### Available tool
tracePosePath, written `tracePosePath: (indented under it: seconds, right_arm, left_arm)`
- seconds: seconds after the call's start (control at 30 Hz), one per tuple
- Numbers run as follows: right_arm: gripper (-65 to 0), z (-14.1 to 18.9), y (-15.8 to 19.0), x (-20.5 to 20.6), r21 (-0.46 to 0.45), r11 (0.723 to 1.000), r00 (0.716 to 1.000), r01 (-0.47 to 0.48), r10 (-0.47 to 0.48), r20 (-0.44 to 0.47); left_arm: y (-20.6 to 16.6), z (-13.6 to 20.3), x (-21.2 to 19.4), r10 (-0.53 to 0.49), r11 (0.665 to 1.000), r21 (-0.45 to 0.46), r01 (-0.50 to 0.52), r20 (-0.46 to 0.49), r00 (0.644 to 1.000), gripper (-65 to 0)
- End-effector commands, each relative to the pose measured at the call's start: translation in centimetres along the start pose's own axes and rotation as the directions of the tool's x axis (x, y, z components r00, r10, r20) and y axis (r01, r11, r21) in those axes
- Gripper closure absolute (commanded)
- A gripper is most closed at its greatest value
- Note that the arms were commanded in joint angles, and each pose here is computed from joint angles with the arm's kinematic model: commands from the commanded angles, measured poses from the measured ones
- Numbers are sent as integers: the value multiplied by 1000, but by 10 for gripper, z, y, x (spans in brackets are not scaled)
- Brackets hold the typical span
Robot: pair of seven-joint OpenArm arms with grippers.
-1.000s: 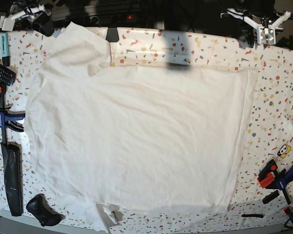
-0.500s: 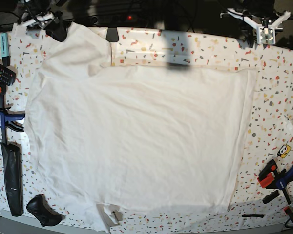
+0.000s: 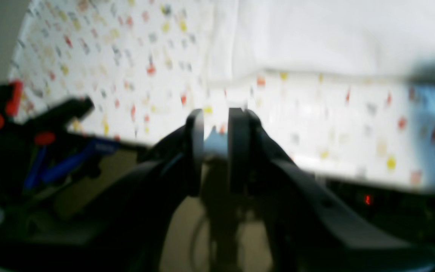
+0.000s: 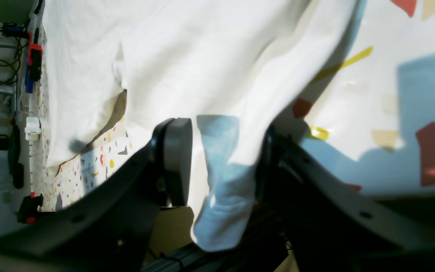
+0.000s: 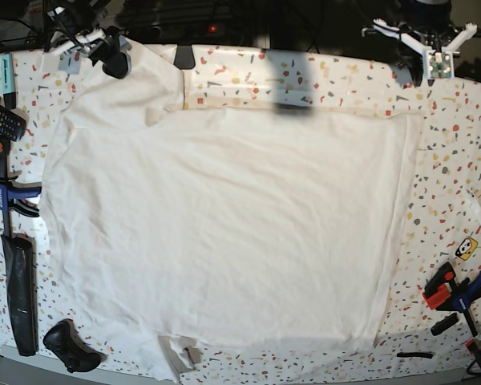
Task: Fold the T-shirt properly
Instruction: 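Move both grippers down toward the shirt's shoulder corners, then lower the left gripper and pinch the shirt's shoulder edge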
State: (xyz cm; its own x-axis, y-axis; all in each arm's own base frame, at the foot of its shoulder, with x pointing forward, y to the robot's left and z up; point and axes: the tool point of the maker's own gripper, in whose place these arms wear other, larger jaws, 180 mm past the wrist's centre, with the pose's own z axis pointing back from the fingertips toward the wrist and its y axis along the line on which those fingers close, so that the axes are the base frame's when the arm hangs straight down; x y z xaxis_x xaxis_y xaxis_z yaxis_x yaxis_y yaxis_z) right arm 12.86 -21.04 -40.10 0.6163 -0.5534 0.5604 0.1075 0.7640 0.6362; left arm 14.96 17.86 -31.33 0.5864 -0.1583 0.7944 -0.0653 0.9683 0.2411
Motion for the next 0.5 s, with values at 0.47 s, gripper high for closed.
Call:
tracePosePath:
  seconds: [0.47]
  right_arm:
    - [-257,3,1,-4,2,1000,999,-12,12,-32]
  left_arm:
    - [-14,-46,44,124,990,-69,-124,-4,992,-209]
